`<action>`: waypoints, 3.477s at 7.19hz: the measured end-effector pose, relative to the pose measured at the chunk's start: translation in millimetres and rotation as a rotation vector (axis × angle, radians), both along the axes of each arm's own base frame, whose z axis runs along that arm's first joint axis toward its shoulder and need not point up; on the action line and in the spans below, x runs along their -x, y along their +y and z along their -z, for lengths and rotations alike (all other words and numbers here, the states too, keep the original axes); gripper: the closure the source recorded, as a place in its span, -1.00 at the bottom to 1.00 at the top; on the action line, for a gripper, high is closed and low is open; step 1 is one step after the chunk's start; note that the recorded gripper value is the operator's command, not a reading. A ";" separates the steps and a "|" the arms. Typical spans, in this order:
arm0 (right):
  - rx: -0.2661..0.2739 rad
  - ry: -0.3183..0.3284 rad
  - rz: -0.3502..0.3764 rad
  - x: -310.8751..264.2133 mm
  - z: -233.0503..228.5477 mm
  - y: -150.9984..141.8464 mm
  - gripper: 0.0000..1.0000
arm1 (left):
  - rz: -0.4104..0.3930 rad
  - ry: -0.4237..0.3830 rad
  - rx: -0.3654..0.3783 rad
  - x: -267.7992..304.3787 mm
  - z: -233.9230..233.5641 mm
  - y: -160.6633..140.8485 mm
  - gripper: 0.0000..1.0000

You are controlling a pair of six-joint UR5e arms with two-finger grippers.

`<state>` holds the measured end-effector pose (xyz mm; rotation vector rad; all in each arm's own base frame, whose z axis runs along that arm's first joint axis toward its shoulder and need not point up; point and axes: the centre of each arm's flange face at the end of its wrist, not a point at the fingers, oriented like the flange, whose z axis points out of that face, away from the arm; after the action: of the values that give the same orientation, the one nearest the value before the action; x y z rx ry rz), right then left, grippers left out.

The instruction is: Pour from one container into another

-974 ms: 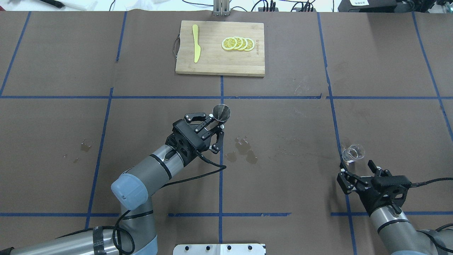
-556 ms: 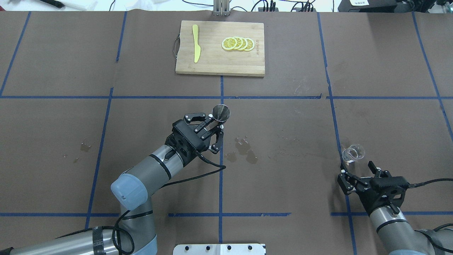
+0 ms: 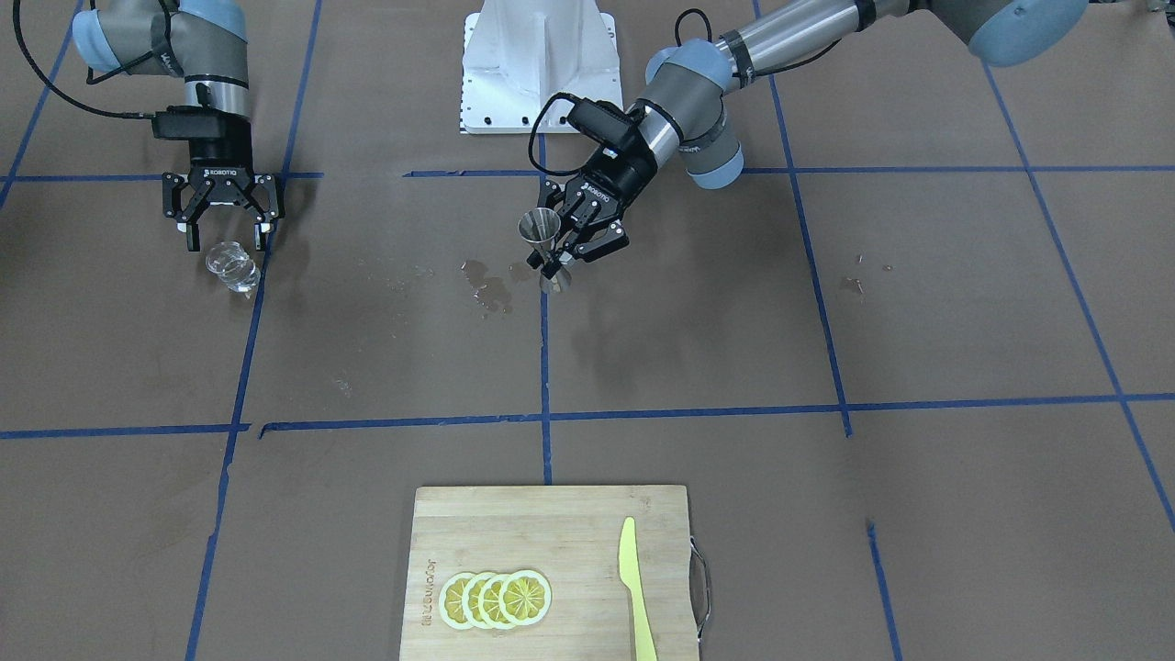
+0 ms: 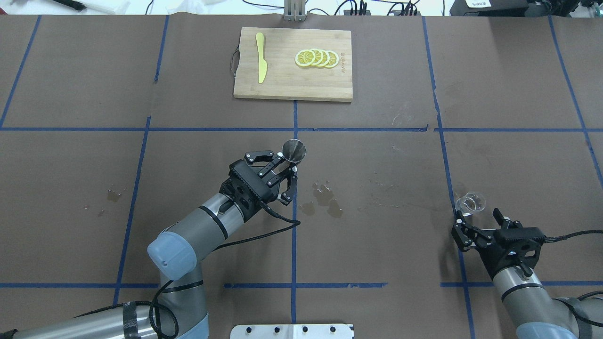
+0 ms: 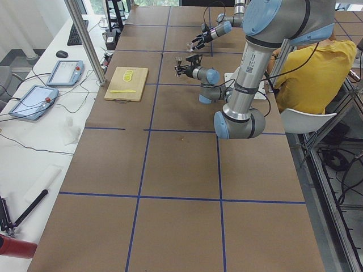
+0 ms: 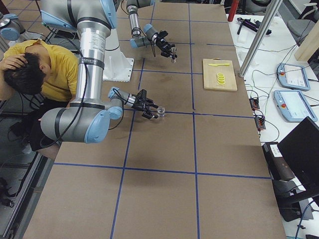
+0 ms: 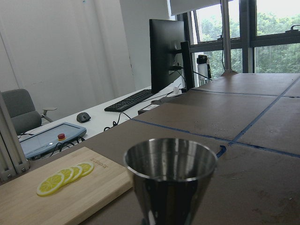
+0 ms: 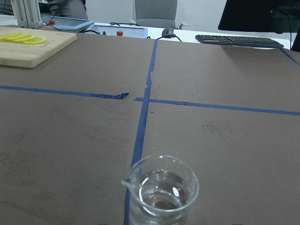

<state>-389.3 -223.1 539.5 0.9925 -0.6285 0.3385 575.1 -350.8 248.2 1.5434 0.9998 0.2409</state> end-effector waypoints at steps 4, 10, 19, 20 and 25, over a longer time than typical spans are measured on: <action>-0.001 0.009 -0.015 6.0 0.4 -10.9 -0.80 | 0.002 -0.002 0.000 -0.6 -0.1 0.9 1.00; 0.017 0.021 -0.019 9.1 -7.4 -19.3 -0.75 | 0.004 -0.005 0.000 -0.8 -0.3 0.8 1.00; 0.011 0.028 -0.008 20.3 0.6 -23.9 -0.70 | 0.001 -0.021 0.003 1.9 -11.4 2.6 1.00; 0.007 0.024 -0.006 25.8 4.8 -27.2 -0.63 | 0.002 -0.022 0.003 1.9 -11.6 2.7 1.00; -0.027 0.007 0.029 27.3 -13.8 -31.9 0.71 | 0.002 -0.021 0.002 1.6 -10.8 3.2 1.00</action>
<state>-416.6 -255.0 553.3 1.0093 -0.6422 0.3019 573.5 -347.6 259.0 1.5368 0.9814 0.2540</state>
